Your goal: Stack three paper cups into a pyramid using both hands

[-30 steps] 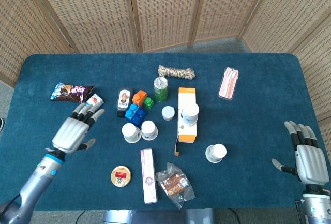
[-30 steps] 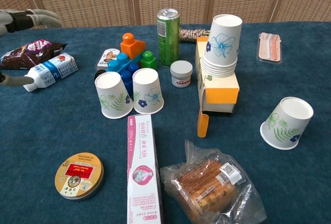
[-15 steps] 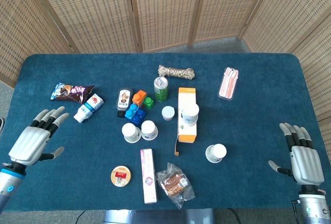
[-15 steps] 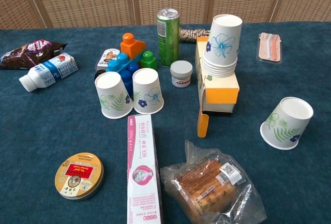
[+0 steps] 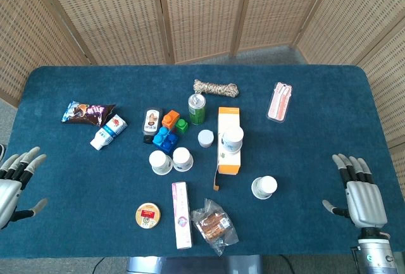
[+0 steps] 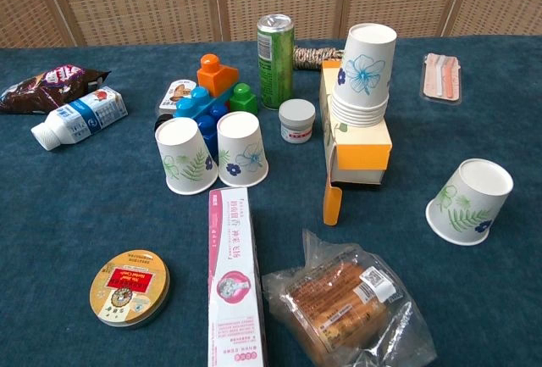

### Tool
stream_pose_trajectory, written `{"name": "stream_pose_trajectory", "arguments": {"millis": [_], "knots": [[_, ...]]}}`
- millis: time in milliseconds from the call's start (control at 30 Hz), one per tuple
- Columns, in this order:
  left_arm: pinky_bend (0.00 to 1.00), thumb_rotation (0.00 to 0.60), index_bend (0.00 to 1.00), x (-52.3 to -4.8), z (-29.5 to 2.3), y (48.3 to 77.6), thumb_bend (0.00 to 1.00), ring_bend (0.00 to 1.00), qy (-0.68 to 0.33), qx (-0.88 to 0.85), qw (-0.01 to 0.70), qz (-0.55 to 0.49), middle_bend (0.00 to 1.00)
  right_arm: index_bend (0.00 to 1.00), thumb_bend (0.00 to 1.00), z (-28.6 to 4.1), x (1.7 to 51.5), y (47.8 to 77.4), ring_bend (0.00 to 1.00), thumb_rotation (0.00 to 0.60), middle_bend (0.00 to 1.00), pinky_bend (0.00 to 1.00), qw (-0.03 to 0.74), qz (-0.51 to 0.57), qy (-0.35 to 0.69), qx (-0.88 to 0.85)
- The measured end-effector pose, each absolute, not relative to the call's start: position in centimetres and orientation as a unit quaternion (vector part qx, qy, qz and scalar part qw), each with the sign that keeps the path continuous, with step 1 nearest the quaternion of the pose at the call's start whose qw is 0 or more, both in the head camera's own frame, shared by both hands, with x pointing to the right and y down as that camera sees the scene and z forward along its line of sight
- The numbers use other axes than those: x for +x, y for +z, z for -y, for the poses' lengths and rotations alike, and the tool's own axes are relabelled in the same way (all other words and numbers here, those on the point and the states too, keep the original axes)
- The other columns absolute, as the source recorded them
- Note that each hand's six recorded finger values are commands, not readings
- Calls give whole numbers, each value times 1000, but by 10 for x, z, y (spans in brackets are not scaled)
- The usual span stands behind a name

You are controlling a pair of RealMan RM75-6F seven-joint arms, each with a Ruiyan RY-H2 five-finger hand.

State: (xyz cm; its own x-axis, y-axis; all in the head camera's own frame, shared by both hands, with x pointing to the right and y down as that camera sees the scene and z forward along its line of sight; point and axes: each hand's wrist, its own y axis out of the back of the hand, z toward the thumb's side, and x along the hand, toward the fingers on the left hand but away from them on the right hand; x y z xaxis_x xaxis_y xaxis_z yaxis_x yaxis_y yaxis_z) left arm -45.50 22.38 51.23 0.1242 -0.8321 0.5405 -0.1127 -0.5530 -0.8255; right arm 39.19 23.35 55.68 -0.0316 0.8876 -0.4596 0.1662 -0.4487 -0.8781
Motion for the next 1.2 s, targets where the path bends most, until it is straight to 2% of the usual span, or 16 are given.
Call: {"name": "stream_pose_trajectory", "arguments": {"millis": [500,800,1200], "knots": [[0,600,55,-455,-226,491,309,0,-538,-695,312,-361,0,17,64,-240,355,585,0,600,0,0,295,366,562,-680],[0,600,60,-458,-228,490,310,0,-537,-695,310,-362,0,32,88,-237,319,609,0,600,4,0,295,322,535,-723],[0,600,67,-457,-228,493,310,0,-542,-696,309,-357,0,120,112,-231,279,630,6,600,165,65,305,297,516,-743]]}}
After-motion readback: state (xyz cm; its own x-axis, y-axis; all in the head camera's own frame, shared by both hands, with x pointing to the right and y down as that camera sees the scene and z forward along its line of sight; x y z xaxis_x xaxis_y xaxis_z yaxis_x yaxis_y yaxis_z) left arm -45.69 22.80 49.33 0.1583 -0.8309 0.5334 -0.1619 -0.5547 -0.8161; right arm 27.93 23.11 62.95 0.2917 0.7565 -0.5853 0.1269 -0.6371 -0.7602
